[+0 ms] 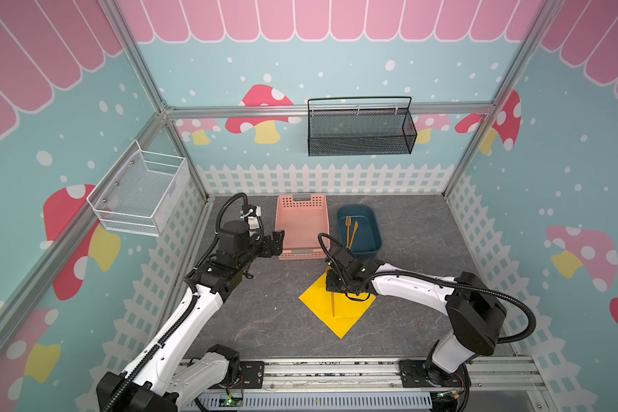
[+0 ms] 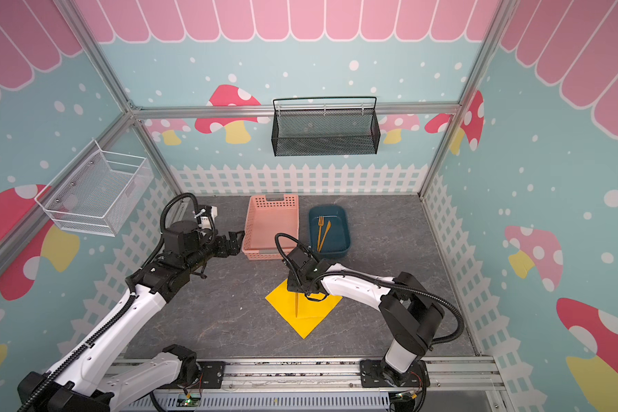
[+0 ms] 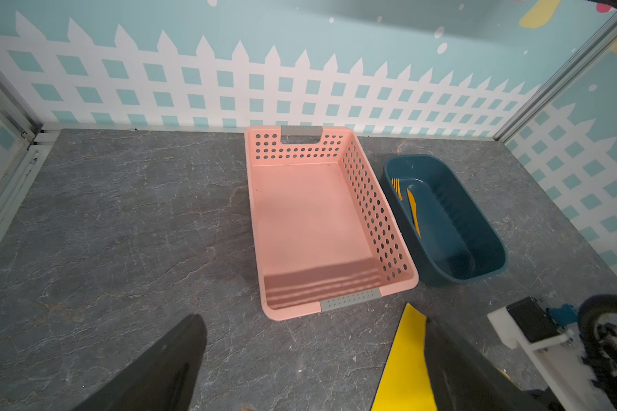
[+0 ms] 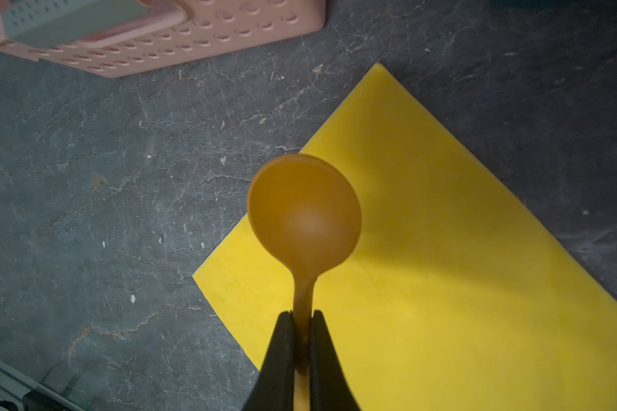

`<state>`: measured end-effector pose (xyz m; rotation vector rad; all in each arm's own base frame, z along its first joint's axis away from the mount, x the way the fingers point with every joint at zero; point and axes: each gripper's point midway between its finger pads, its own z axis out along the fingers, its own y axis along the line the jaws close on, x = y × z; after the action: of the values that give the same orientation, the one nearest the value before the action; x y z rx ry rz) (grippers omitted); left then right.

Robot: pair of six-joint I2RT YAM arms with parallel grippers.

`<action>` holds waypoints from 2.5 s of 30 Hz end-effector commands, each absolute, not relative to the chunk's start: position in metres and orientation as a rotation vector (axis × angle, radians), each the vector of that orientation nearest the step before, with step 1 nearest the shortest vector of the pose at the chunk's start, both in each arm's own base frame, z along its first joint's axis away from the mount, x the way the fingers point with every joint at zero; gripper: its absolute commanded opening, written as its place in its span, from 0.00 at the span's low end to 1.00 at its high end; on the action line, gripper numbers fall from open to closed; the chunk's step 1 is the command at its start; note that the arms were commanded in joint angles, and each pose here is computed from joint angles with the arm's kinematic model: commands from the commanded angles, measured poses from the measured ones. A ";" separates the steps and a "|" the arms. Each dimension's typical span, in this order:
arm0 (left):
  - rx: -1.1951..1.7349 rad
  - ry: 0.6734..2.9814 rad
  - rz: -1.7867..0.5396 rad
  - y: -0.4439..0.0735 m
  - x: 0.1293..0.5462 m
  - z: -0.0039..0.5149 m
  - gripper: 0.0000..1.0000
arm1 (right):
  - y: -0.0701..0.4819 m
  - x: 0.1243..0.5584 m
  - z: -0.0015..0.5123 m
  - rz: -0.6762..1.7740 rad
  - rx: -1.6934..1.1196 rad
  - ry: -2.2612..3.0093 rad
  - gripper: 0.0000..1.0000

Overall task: Place the utensils on the paper napkin and roll it up
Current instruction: 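Lift the yellow spoon and carry it over the yellow napkin, then lower the yellow spoon onto the napkin and open the right gripper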

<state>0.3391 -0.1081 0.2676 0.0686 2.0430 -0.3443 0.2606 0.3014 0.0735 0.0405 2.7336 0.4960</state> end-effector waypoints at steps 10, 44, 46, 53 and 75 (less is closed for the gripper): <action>0.072 2.028 -0.352 -0.108 0.335 0.276 0.97 | 0.302 0.267 0.049 0.439 0.066 2.715 0.02; 0.071 2.029 -0.339 -0.107 0.335 0.274 0.97 | 0.298 0.274 0.023 0.352 0.042 2.729 0.02; 0.072 2.028 -0.340 -0.107 0.335 0.275 0.97 | 0.297 0.275 0.021 0.348 0.042 2.731 0.02; 0.070 2.026 -0.337 -0.106 0.335 0.276 0.97 | 0.298 0.275 0.020 0.353 0.043 2.737 0.03; 0.070 2.028 -0.336 -0.106 0.335 0.275 0.97 | 0.304 0.281 0.028 0.383 0.036 2.721 0.03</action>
<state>0.3383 -0.1073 0.2669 0.0683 2.0469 -0.3406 0.2758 0.3007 0.0266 0.0281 2.7267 0.3759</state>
